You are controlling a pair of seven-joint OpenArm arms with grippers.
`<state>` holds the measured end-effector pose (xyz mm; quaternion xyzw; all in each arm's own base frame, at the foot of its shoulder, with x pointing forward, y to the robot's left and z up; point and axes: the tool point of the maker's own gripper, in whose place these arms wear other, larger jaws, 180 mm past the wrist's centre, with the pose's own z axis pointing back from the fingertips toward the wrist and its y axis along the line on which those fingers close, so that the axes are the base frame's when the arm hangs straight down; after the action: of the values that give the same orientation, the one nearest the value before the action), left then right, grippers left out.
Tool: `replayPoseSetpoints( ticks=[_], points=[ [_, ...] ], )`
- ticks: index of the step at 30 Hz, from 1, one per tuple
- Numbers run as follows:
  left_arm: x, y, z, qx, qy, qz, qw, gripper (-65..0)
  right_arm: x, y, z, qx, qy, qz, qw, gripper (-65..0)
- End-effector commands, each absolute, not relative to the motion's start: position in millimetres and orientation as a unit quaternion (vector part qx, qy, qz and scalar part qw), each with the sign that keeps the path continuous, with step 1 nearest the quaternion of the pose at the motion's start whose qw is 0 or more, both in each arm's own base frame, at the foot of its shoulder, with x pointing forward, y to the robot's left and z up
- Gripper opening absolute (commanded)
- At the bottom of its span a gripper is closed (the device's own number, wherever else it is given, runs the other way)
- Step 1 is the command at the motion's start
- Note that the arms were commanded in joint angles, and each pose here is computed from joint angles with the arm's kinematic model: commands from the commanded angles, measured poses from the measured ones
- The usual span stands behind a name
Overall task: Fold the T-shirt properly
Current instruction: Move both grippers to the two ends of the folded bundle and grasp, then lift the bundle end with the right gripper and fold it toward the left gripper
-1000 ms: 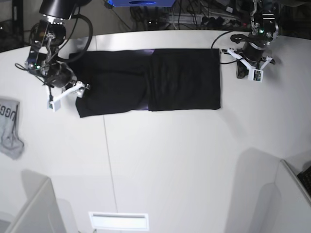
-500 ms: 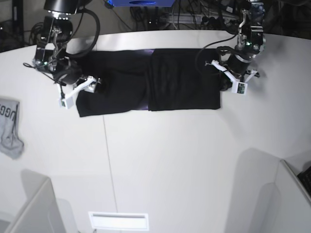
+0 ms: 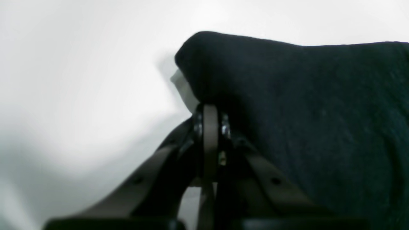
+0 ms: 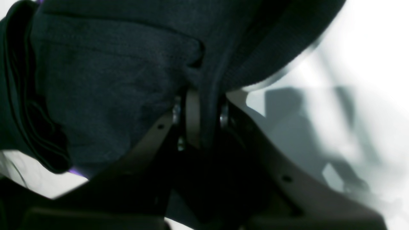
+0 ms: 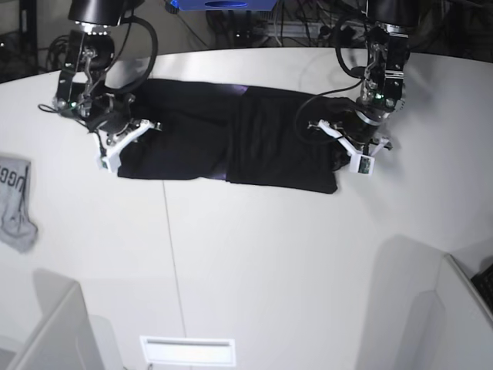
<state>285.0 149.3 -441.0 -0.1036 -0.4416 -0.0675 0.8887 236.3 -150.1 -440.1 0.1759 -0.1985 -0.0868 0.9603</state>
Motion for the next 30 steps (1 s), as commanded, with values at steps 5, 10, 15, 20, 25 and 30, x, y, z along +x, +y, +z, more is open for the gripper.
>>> replayPoseSetpoints(
  ticks=[5, 10, 15, 20, 25, 30],
  points=[
    [263, 148, -459, -0.092, -0.386, -0.088, 0.914, -65.0, 253, -157, -404, 0.145, -0.251, -0.056, 0.955, -65.0],
    [253, 146, -460, -0.094, -0.381, -0.09, 0.915, -65.0, 259, -121, -376, 0.159, -0.269, 0.011, 0.95, -65.0],
    [248, 143, -461, -0.098, -0.378, -0.091, 0.916, -65.0, 263, -96, -349, 0.171, -0.301, 0.052, 0.937, -65.0],
    [238, 118, -466, -0.119, -0.365, -0.122, 0.915, -65.0, 260, -73, -342, 0.197, -0.3, 0.062, 0.931, -65.0],
    [235, 109, -468, -0.126, -0.361, -0.131, 0.915, -65.0, 260, -56, -339, 0.221, -0.305, 0.055, 0.925, -65.0],
    [235, 109, -468, -0.127, -0.361, -0.131, 0.915, -65.0, 266, -43, -326, 0.247, -0.321, 0.049, 0.913, -65.0]
  ],
)
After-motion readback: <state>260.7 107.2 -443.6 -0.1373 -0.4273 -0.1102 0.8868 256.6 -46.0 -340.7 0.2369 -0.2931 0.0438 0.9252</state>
